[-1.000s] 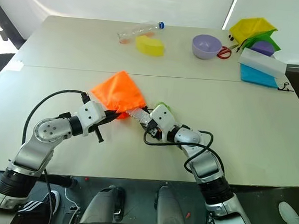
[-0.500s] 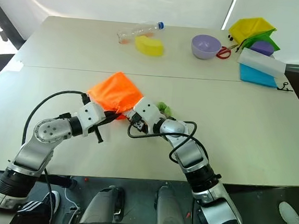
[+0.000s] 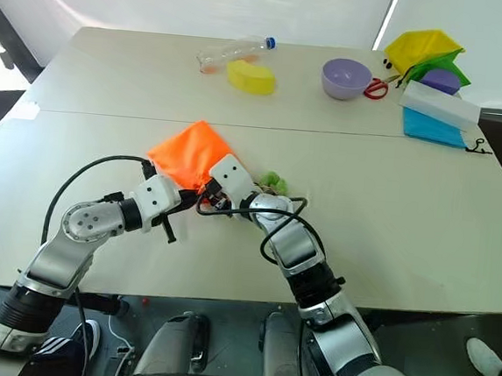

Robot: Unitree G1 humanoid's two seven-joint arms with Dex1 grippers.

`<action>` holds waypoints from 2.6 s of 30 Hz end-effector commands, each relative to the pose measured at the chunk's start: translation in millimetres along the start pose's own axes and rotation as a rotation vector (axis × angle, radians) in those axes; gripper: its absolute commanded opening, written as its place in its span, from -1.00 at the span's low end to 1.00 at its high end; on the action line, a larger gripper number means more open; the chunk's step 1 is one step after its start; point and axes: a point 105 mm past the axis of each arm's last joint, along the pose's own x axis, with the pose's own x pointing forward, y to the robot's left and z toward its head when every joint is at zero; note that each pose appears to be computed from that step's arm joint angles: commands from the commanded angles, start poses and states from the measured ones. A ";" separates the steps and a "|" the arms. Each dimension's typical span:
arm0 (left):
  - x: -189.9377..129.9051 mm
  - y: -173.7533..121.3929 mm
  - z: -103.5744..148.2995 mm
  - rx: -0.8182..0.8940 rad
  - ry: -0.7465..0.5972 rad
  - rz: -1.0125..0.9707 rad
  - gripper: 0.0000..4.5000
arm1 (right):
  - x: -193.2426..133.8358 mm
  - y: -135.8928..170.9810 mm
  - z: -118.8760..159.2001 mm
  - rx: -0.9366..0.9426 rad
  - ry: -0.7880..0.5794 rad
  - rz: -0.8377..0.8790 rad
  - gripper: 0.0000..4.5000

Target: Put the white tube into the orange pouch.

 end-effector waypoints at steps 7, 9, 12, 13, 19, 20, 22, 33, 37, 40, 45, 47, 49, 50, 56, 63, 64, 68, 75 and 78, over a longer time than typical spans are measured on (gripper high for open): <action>0.1 -0.4 8.6 0.019 -0.033 0.009 -1.00 | 8.6 2.1 30.4 0.084 -0.144 0.015 -0.20; 0.1 -0.3 8.8 0.019 -0.033 0.010 -1.00 | 6.9 9.3 32.3 0.086 -0.165 0.062 -0.20; 0.1 -0.3 8.7 0.023 -0.031 0.009 -1.00 | 3.7 11.8 35.4 0.084 -0.189 0.082 0.42; 0.1 -0.2 8.6 0.022 -0.031 0.009 -1.00 | 2.4 13.3 34.1 0.078 -0.183 0.095 0.65; -0.6 0.1 7.8 0.020 -0.027 0.008 -1.00 | -20.1 17.3 29.2 0.069 -0.164 0.200 0.99; -0.7 0.0 7.6 0.020 -0.026 0.008 -1.00 | -24.2 15.6 28.1 0.053 -0.162 0.200 0.99; -0.9 0.0 7.3 0.018 -0.024 0.006 -1.00 | -35.5 14.8 24.5 0.043 -0.149 0.228 0.99; -7.1 -1.3 3.6 0.021 -0.006 -0.022 -1.00 | -83.7 -41.1 19.3 -0.012 -0.132 0.108 0.99; -10.8 -3.3 1.6 0.029 -0.005 -0.054 -1.00 | -86.3 -65.3 11.6 -0.099 -0.101 0.009 0.99; -13.9 -3.4 -0.9 0.031 0.000 -0.066 -1.00 | -86.2 -78.9 1.8 -0.106 -0.063 -0.046 0.99; -19.1 -1.4 -6.6 0.037 0.013 -0.078 -1.00 | -84.6 -90.5 -13.3 -0.093 -0.006 -0.086 0.99; -20.3 -1.4 -9.1 0.039 0.017 -0.080 -1.00 | -81.7 -91.1 -19.7 -0.062 0.012 -0.078 0.99; -20.6 -0.8 -10.0 0.041 0.018 -0.076 -1.00 | -79.0 -88.9 -28.3 -0.050 0.040 -0.059 0.99; -20.6 -0.6 -10.0 0.040 0.017 -0.076 -1.00 | -77.8 -89.8 -32.5 -0.041 0.053 -0.065 0.88; -23.4 1.3 -11.5 0.041 0.019 -0.074 -1.00 | -76.8 -91.5 -38.7 -0.016 0.065 -0.076 -0.26; -25.4 -2.6 -10.3 -0.120 -0.058 -0.091 -1.00 | -87.8 -87.5 -21.6 -0.007 -0.023 -0.036 -0.97; -26.0 -4.4 -10.2 -0.157 -0.069 -0.105 -1.00 | -89.2 -87.2 -20.6 -0.007 -0.027 -0.037 -0.97; -27.3 -4.9 -9.2 -0.176 -0.087 -0.122 -0.40 | -91.7 -86.4 -19.5 -0.005 -0.033 -0.052 -1.00; -37.0 3.4 12.6 -0.243 -0.198 -0.207 0.22 | -87.8 -81.1 -21.8 -0.022 -0.035 -0.068 -1.00; -46.5 13.3 19.9 -0.248 -0.208 -0.249 0.22 | -89.3 -85.7 -22.6 -0.022 -0.037 -0.092 -1.00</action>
